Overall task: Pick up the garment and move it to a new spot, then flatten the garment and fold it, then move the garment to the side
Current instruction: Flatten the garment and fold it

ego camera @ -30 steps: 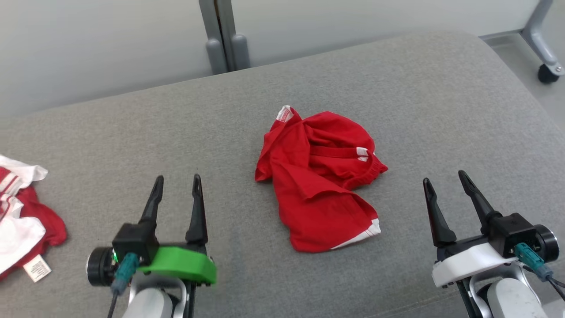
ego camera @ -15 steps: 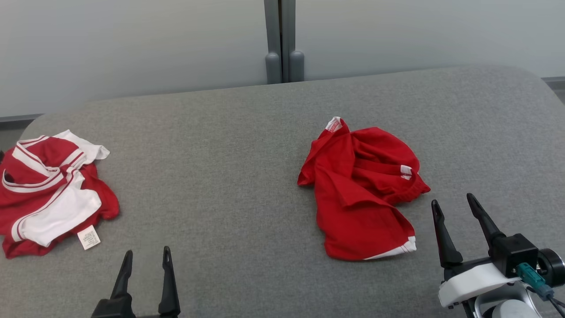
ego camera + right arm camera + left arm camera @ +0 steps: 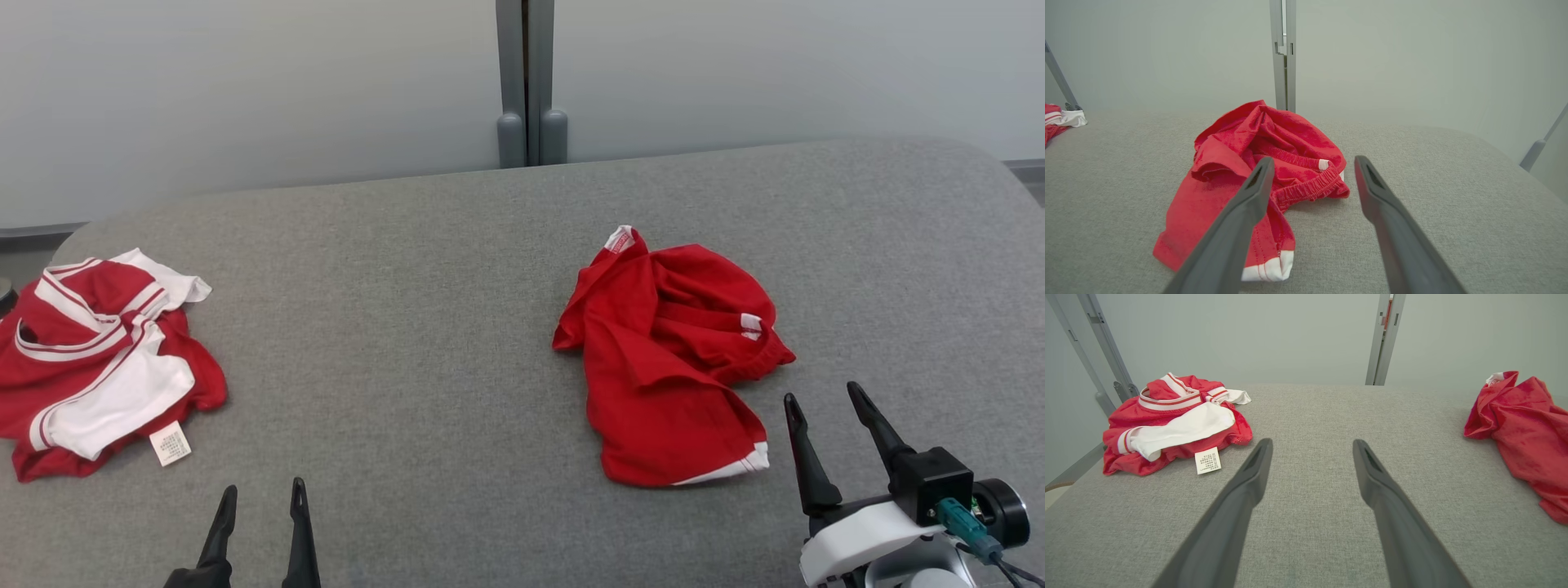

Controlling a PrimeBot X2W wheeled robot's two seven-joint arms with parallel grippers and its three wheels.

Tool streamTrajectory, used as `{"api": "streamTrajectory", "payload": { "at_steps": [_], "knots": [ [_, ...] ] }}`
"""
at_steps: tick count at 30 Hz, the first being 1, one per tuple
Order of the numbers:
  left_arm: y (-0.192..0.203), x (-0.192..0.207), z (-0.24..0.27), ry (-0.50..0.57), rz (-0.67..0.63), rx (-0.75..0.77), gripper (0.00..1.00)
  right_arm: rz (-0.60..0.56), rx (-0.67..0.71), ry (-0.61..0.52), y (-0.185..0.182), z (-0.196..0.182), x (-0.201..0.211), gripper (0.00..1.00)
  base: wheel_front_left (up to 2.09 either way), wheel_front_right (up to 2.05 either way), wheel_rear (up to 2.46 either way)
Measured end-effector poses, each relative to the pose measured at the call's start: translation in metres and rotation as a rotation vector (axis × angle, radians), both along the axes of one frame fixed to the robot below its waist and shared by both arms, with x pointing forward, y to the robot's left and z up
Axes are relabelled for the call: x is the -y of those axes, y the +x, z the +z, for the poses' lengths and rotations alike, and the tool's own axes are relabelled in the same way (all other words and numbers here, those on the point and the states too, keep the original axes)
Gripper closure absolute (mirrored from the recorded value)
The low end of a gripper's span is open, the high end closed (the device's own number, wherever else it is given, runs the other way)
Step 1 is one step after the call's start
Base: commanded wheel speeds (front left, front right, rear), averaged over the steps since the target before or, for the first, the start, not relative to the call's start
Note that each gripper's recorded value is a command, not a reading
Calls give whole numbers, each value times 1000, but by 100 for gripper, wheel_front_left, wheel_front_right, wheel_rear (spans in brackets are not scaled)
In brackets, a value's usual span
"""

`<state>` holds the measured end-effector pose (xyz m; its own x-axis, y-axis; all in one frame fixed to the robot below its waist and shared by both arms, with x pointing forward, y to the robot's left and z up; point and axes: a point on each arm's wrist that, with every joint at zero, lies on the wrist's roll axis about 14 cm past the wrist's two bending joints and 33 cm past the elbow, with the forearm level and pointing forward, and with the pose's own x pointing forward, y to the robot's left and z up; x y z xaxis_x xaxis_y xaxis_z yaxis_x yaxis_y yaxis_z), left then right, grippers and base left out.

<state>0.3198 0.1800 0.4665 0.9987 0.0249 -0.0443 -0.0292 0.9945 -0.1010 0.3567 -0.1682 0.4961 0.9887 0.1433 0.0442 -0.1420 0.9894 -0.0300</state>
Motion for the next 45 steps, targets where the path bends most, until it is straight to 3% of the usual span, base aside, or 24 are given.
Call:
{"api": "streamTrajectory", "payload": {
  "at_steps": [11, 23, 29, 30, 31, 32, 38, 45],
  "knots": [
    [7, 7, 1, -3, -28, 5, 0, 21, -48, -2, -5, -15, -3, 0, 0, 0, 0],
    [9, 10, 4, -12, -29, 14, 0, 101, -415, -1, 0, -89, -26, 0, 0, 0, 0],
    [9, 7, 3, -12, -16, 9, 0, 134, -501, 45, 3, -102, -39, 0, 0, 0, 0],
    [9, 6, 3, -13, -13, 7, 0, 135, -509, 64, 3, -103, -40, 51, 0, 0, 0],
    [9, 5, 2, -14, -10, 7, 0, 137, -508, 76, 5, -102, -42, 90, 0, 0, 0],
    [9, 5, 2, -13, -7, 7, 0, 140, -499, 89, 8, -99, -44, 100, 0, 0, 0],
    [7, 4, 2, -16, -2, 7, 0, 222, -427, 108, 17, -73, -63, 100, 0, 0, 0],
    [7, 5, 6, -30, 3, 20, 0, 453, -274, 170, 16, 13, -113, 100, 0, 0, 0]
  ]
}}
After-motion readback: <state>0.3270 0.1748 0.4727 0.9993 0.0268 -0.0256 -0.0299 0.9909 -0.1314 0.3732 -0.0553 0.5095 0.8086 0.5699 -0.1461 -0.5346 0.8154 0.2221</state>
